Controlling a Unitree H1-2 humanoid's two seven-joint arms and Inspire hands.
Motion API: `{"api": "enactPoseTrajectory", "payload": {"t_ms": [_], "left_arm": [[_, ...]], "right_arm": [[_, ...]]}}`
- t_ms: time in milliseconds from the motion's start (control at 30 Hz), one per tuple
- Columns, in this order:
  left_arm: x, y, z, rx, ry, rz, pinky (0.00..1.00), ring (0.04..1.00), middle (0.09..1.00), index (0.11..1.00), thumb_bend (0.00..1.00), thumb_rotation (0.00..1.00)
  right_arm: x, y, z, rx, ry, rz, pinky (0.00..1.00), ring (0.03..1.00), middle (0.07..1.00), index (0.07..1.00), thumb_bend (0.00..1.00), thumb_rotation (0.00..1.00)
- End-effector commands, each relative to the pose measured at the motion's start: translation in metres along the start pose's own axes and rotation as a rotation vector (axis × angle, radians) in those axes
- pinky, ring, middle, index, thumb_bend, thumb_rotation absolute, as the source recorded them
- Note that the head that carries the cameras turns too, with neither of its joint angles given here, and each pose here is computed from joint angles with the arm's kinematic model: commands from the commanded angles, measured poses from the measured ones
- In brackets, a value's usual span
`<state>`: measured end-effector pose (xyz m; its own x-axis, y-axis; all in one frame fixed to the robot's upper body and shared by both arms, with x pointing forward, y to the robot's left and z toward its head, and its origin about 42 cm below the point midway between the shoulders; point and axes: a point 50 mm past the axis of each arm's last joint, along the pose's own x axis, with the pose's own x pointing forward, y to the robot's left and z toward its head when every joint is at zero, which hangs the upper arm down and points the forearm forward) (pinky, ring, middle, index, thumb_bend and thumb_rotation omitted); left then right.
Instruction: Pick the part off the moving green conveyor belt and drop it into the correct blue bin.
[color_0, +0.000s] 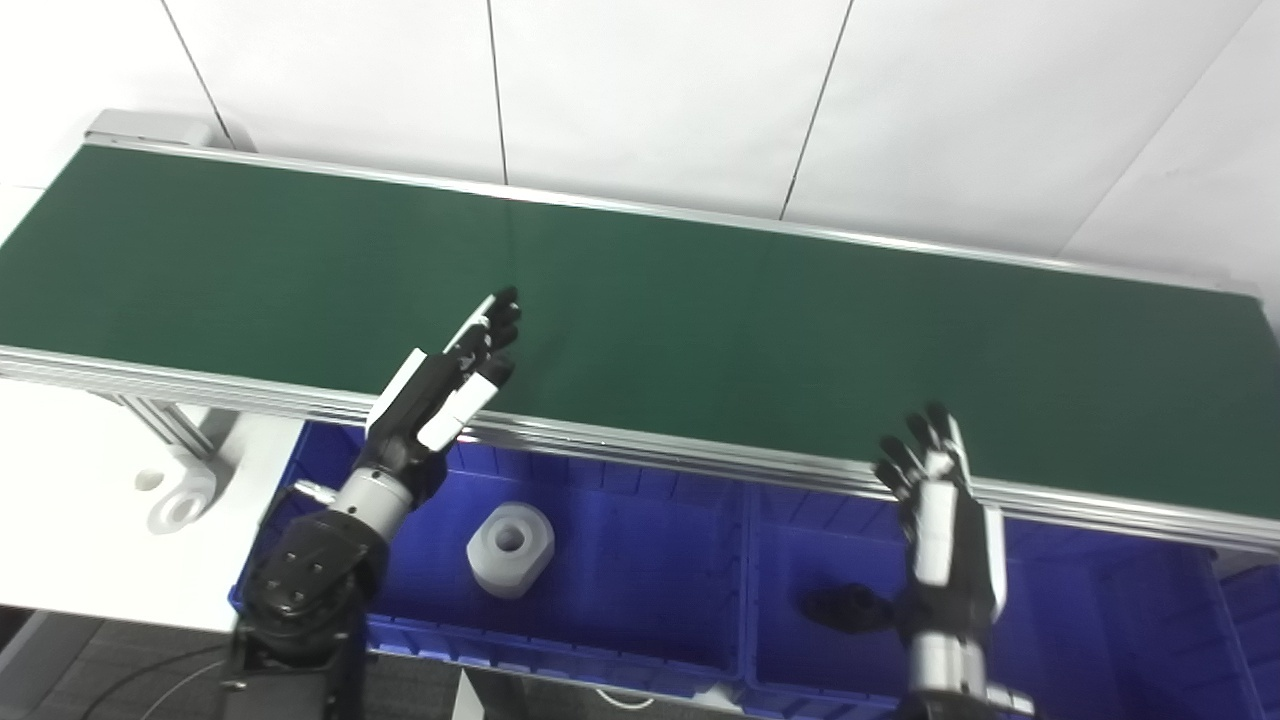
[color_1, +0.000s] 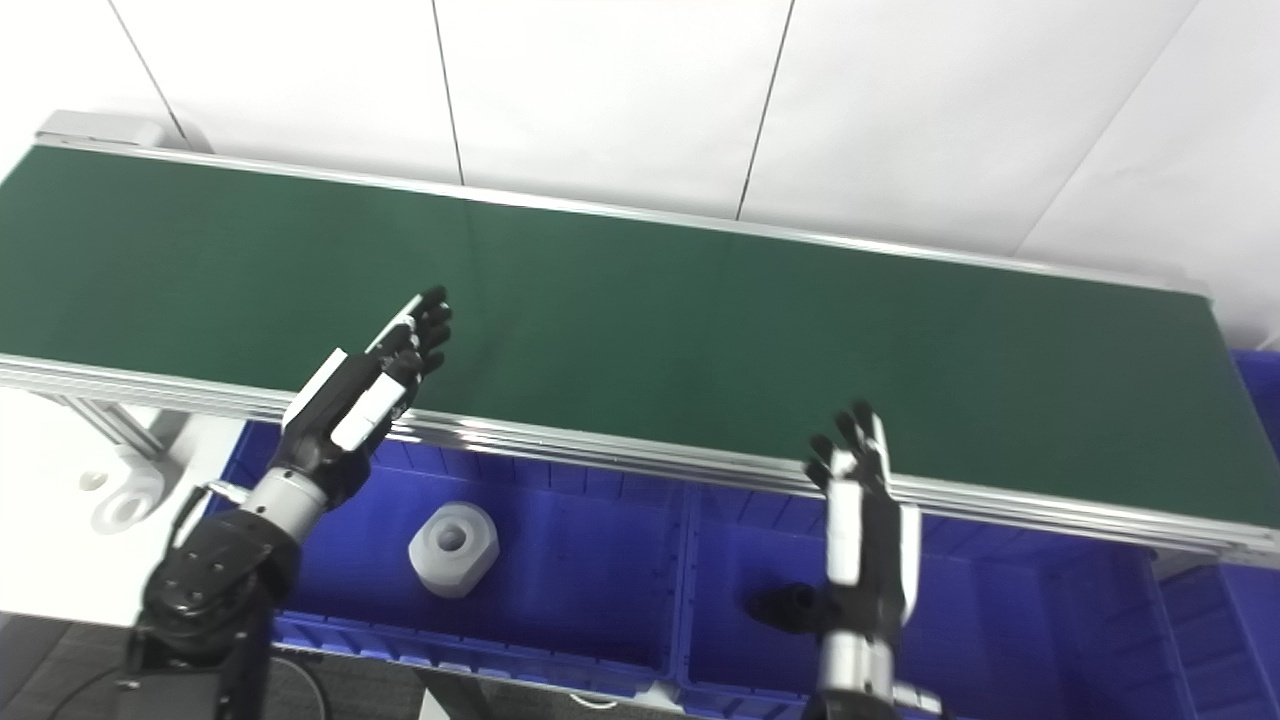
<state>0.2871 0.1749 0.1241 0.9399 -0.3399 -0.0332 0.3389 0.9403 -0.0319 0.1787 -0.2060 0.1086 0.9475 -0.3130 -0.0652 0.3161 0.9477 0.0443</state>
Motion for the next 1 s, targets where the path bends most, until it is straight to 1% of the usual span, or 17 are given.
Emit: {"api": "enactPoseTrajectory", "payload": {"t_ms": [0,100,133,167,233,300,333,367,500,533,567,667,767,833,900,967], "left_arm": [[0.002,-0.011,0.010,0.027,-0.081,0.005,1.00,1.000,1.000,1.000,0.84,0.82],[-0.003,-0.023,0.009,0.050,-0.085,0.007,1.00,1.000,1.000,1.000,0.83,0.82],[-0.005,-0.027,0.009,0.068,-0.087,0.010,1.00,1.000,1.000,1.000,0.83,0.83],[-0.007,-0.030,0.008,0.080,-0.088,0.017,1.00,1.000,1.000,1.000,0.82,0.84],[-0.011,-0.035,0.008,0.083,-0.083,0.033,1.00,1.000,1.000,1.000,0.79,0.84],[-0.015,-0.037,0.007,0.079,-0.082,0.045,1.00,1.000,1.000,1.000,0.74,0.84],[-0.017,-0.038,0.008,0.072,-0.084,0.049,1.00,1.000,1.000,1.000,0.73,0.84],[-0.018,-0.038,0.008,0.068,-0.085,0.052,1.00,1.000,1.000,1.000,0.70,0.84],[-0.021,-0.041,0.009,0.047,-0.097,0.058,1.00,1.000,1.000,1.000,0.65,0.86],[-0.023,-0.041,0.009,0.041,-0.105,0.055,1.00,1.000,1.000,1.000,0.63,0.85],[-0.024,-0.041,0.008,0.045,-0.110,0.054,1.00,1.000,1.000,1.000,0.63,0.85],[-0.028,-0.042,0.004,0.075,-0.109,0.046,1.00,1.000,1.000,1.000,0.64,0.87],[-0.035,-0.045,-0.004,0.081,-0.071,0.031,1.00,1.000,1.000,1.000,0.65,0.88],[-0.040,-0.045,-0.013,0.066,-0.040,0.023,1.00,1.000,1.000,1.000,0.63,0.88],[-0.044,-0.044,-0.020,0.046,-0.004,0.031,1.00,1.000,1.000,1.000,0.61,0.87],[-0.047,-0.042,-0.027,0.016,0.018,0.038,1.00,1.000,1.000,1.000,0.58,0.88]], "right_arm": [[-0.006,-0.002,0.012,-0.006,-0.098,-0.029,0.87,0.880,0.934,0.978,0.87,1.00],[-0.012,-0.005,0.009,-0.016,-0.100,-0.041,0.89,0.883,0.934,0.984,0.87,1.00],[-0.013,-0.006,0.007,-0.015,-0.100,-0.044,0.94,0.892,0.930,0.978,0.85,1.00],[-0.014,-0.006,0.005,-0.016,-0.099,-0.045,0.95,0.893,0.927,0.974,0.85,1.00],[-0.015,-0.004,0.001,-0.026,-0.097,-0.045,0.93,0.882,0.926,0.975,0.83,1.00],[-0.016,-0.002,-0.002,-0.051,-0.096,-0.050,0.89,0.856,0.912,0.963,0.81,1.00],[-0.016,0.000,-0.004,-0.078,-0.095,-0.055,0.89,0.855,0.911,0.963,0.81,1.00],[-0.016,0.001,-0.005,-0.098,-0.095,-0.058,0.88,0.837,0.894,0.944,0.83,1.00],[-0.013,0.010,-0.009,-0.098,-0.098,-0.061,0.85,0.826,0.878,0.921,0.84,1.00],[-0.012,0.012,-0.010,-0.086,-0.103,-0.052,0.86,0.836,0.885,0.926,0.83,1.00],[-0.012,0.014,-0.010,-0.076,-0.104,-0.044,0.86,0.852,0.900,0.939,0.81,1.00],[-0.010,0.019,-0.012,-0.044,-0.088,-0.022,0.86,0.872,0.918,0.953,0.81,1.00],[-0.009,0.024,-0.013,-0.025,-0.066,-0.010,0.88,0.887,0.929,0.965,0.82,1.00],[-0.009,0.026,-0.014,-0.029,-0.059,-0.001,0.89,0.897,0.934,0.971,0.82,1.00],[-0.008,0.029,-0.015,-0.041,-0.056,0.007,0.90,0.900,0.938,0.974,0.81,1.00],[-0.008,0.032,-0.016,-0.054,-0.047,0.017,0.91,0.904,0.941,0.976,0.81,1.00]]}}
